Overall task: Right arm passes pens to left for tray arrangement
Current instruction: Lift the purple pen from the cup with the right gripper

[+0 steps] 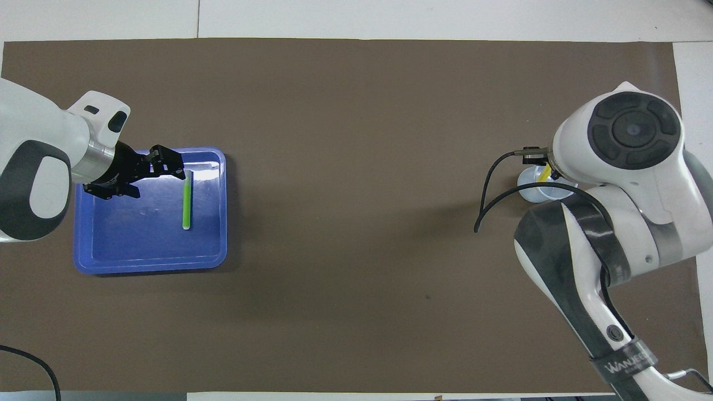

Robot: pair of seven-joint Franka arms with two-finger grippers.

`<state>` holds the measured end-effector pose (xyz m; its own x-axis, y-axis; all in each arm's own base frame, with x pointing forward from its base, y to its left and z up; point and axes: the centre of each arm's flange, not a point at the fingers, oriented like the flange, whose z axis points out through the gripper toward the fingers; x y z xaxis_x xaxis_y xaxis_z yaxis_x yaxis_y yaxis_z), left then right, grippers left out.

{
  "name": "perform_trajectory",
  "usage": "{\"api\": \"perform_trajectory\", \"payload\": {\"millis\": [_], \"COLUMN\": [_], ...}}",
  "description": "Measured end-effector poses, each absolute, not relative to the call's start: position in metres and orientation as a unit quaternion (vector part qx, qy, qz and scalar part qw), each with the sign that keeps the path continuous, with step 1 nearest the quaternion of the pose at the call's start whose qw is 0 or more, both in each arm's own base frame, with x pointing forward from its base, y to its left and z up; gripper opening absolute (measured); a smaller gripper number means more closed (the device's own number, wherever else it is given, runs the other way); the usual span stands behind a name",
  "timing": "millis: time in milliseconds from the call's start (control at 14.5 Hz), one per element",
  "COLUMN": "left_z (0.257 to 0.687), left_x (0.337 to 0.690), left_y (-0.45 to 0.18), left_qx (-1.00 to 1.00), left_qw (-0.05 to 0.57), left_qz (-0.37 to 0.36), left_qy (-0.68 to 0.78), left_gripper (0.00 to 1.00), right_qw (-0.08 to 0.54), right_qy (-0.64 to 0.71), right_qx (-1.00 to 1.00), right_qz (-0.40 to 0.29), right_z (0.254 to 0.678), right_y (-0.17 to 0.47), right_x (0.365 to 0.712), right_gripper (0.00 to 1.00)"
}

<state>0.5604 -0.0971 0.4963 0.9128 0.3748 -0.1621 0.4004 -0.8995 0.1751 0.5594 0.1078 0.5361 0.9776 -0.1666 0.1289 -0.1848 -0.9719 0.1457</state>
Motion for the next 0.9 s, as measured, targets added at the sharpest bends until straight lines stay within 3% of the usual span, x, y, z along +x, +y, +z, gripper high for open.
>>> {"api": "perform_trajectory", "payload": {"millis": [552,897], "left_z": [0.588,0.608], "left_x": [0.543,0.541], "left_y": [-0.14,-0.158], "left_qx": [0.888,0.787], "left_qw": [0.223,0.262], "left_qz": [-0.103,-0.183], "left_qy": [0.388,0.528], "left_gripper": [1.0,1.0], "right_qw": [-0.19,-0.265], "right_qy": [-0.287,-0.432], "right_qx": [0.939,0.86], "right_qz": [-0.015,-0.065], "right_z": [0.592,0.613], "right_y": [0.147,0.209], "right_x": [0.57,0.578], "right_gripper": [0.18,0.18]}}
